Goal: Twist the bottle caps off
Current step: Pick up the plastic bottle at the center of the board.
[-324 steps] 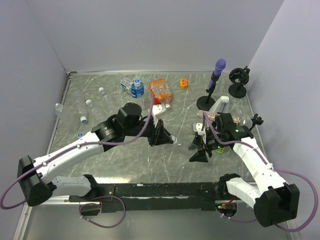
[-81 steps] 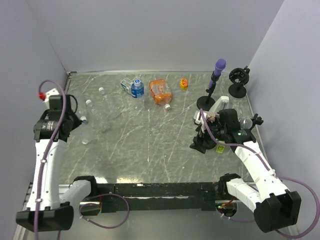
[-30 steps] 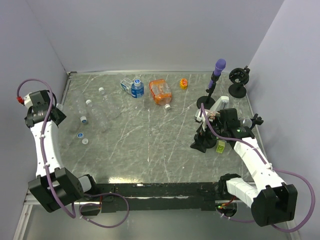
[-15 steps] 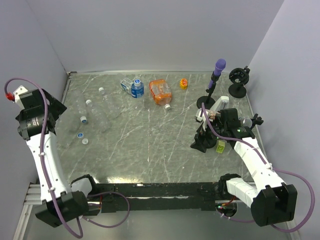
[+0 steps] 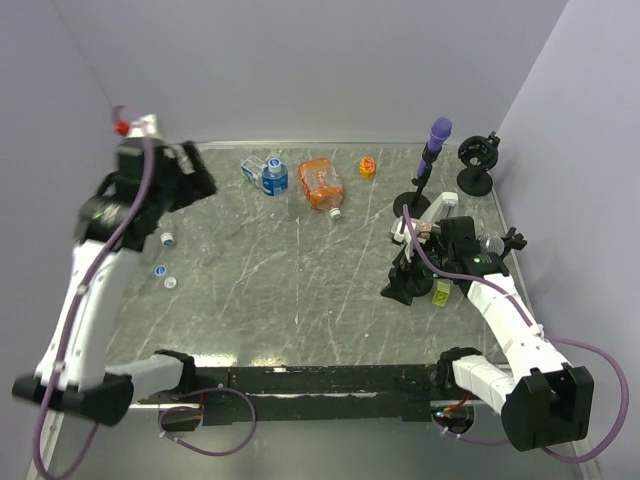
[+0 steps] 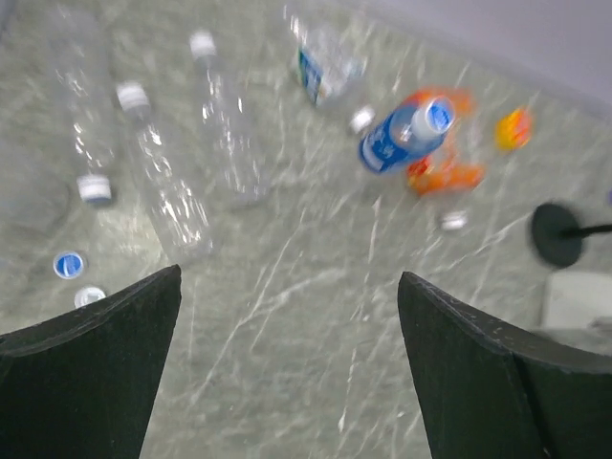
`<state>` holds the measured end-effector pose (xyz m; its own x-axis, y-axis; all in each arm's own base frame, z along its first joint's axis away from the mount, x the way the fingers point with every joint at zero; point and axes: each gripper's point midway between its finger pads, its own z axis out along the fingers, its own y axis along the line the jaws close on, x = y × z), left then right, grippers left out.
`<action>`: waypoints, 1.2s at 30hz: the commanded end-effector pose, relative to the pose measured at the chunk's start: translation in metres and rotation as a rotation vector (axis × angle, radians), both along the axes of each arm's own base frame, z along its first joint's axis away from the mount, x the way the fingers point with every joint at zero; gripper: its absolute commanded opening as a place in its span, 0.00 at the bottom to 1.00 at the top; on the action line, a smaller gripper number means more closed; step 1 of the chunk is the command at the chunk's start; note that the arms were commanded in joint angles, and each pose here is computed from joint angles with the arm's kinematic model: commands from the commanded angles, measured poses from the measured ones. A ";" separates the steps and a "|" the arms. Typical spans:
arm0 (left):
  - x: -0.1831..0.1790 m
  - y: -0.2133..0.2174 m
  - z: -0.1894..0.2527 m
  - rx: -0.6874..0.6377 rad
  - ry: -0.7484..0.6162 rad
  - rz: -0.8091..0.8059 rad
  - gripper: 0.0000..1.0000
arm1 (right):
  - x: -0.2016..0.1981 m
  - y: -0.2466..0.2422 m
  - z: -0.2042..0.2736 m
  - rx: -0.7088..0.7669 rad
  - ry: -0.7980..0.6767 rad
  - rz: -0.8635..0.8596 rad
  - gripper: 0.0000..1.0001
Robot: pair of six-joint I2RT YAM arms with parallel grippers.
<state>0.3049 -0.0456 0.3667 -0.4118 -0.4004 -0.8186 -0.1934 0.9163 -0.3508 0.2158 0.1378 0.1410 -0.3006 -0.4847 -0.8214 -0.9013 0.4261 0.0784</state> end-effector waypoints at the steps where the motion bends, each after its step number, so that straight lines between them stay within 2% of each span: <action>1: 0.012 -0.005 -0.082 0.128 0.244 0.065 0.97 | 0.005 0.001 0.005 0.021 -0.027 0.002 0.99; 5: 0.035 -0.004 -0.130 0.145 0.271 0.102 0.97 | 0.005 0.001 0.003 0.017 -0.014 0.002 0.99; 11: 0.071 0.025 -0.200 0.057 0.378 0.215 0.97 | 0.007 0.000 -0.002 0.004 0.010 -0.002 0.99; 15: 0.086 0.046 -0.228 0.034 0.388 0.284 0.99 | 0.009 -0.002 -0.006 -0.010 0.014 -0.010 0.99; 26: 0.109 0.055 -0.302 0.004 0.548 0.281 0.92 | 0.010 -0.004 -0.012 -0.024 0.040 -0.011 0.99; 31: 0.103 0.054 -0.327 -0.015 0.605 0.266 0.79 | 0.009 -0.004 -0.013 -0.025 0.046 -0.008 0.99; 36: 0.097 0.048 -0.324 -0.030 0.602 0.227 0.49 | 0.009 -0.003 -0.013 -0.025 0.044 -0.005 0.99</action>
